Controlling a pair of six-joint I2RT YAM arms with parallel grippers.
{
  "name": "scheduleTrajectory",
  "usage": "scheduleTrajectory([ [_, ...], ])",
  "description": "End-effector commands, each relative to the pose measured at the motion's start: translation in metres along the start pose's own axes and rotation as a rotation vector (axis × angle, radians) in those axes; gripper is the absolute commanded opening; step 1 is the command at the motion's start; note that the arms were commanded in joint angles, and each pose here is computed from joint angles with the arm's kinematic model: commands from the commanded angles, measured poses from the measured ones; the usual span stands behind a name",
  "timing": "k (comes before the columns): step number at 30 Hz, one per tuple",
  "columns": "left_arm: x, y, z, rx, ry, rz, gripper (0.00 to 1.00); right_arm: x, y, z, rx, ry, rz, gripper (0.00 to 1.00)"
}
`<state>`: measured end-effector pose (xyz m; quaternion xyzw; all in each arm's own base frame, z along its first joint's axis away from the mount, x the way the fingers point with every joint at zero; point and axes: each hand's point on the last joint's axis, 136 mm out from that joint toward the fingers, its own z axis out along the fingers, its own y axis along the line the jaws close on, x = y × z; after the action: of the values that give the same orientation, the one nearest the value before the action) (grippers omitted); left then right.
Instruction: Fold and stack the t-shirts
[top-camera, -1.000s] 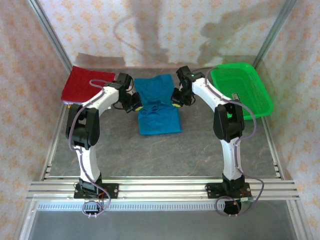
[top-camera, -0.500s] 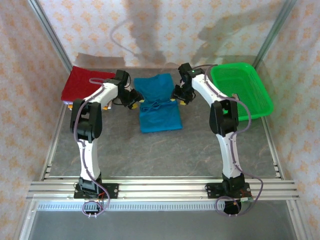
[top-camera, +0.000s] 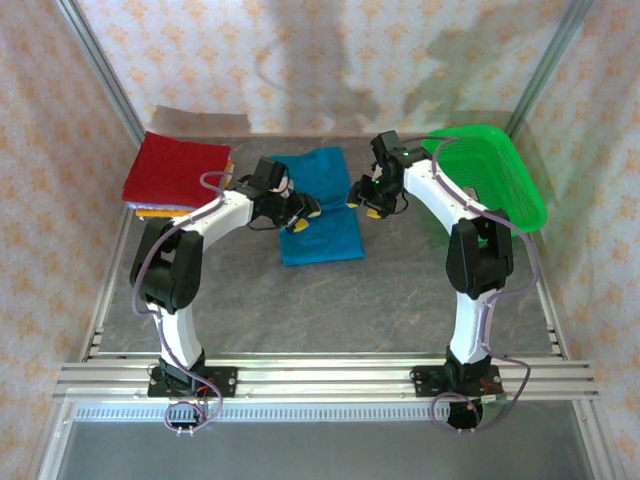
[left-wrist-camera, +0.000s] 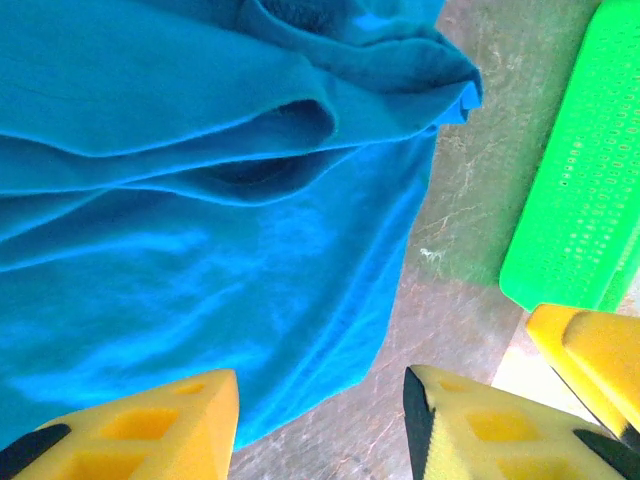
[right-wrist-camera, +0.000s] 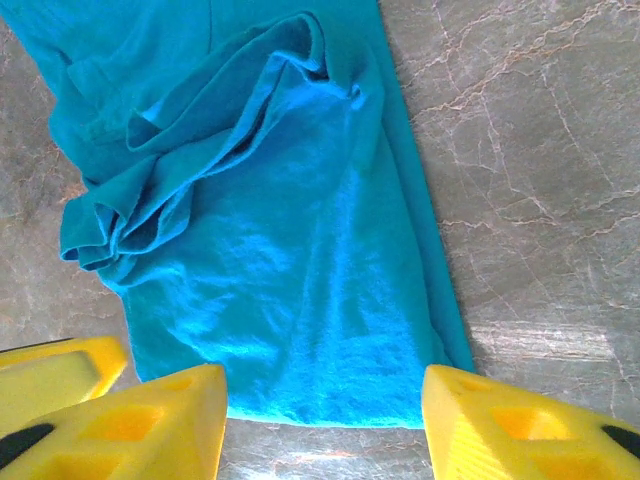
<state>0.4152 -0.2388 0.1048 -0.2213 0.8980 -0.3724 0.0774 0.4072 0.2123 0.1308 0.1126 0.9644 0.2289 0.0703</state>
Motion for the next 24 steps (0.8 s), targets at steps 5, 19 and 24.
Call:
scheduleTrajectory([
  [5, -0.021, 0.013, 0.038, -0.014, -0.015, -0.052, 0.49, 0.001, -0.005, -0.019, 0.003, -0.06, 0.015, 0.54],
  [19, -0.133, -0.021, 0.036, -0.011, -0.07, -0.022, 0.49, 0.021, -0.01, -0.01, -0.047, -0.02, 0.063, 0.54],
  [24, -0.175, -0.027, 0.036, -0.006, -0.163, 0.001, 0.47, 0.022, 0.002, 0.013, -0.071, -0.003, 0.08, 0.54],
])
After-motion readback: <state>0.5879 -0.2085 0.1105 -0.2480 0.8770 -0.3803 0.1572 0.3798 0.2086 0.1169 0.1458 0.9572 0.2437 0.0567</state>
